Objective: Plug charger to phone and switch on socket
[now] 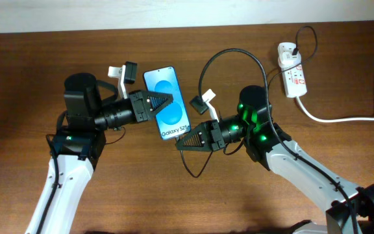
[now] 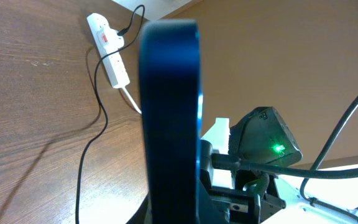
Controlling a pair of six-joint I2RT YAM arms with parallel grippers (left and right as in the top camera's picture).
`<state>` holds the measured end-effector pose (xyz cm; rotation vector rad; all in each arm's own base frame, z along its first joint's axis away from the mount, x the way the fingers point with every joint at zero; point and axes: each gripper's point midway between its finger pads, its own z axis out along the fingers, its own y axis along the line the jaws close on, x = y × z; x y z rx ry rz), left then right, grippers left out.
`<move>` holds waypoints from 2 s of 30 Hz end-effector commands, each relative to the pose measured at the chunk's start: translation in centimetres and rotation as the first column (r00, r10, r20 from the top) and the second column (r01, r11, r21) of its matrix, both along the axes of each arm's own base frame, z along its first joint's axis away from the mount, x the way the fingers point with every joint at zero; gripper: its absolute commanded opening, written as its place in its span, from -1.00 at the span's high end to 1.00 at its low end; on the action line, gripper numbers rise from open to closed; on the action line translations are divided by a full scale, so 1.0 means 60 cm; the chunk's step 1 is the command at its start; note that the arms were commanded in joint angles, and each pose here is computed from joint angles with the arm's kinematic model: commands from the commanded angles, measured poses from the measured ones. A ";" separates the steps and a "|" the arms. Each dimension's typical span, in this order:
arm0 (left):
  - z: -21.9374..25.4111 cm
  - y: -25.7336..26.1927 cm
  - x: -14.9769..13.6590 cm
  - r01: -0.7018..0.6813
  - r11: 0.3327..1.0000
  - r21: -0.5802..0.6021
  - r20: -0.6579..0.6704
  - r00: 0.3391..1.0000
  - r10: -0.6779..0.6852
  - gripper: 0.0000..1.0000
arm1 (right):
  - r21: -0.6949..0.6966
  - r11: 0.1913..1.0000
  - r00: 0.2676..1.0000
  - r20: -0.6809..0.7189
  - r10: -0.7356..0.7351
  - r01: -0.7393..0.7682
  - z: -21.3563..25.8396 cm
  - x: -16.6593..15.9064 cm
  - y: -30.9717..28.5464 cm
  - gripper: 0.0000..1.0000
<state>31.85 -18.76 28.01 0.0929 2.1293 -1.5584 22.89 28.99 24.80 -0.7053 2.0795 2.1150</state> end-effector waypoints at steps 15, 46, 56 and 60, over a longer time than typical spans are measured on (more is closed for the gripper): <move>-0.050 -0.090 -0.146 0.369 0.925 -0.086 -0.130 0.917 -0.378 1.00 | 0.126 0.942 0.910 0.246 -0.334 0.312 0.124 0.119 0.000 0.91; -0.033 -0.044 -0.123 0.327 0.933 -0.151 -0.129 0.929 -0.346 1.00 | 0.016 0.968 0.954 0.163 -0.251 0.252 0.074 0.098 0.000 0.63; -0.014 -0.002 -0.089 0.258 0.950 -0.175 -0.091 0.957 -0.276 1.00 | -0.013 0.971 0.961 0.143 -0.236 0.240 0.060 0.092 -0.001 0.28; 0.006 0.010 -0.069 0.229 0.956 -0.183 -0.058 0.968 -0.243 1.00 | -0.043 0.971 0.964 0.136 -0.227 0.235 0.043 0.088 -0.003 0.23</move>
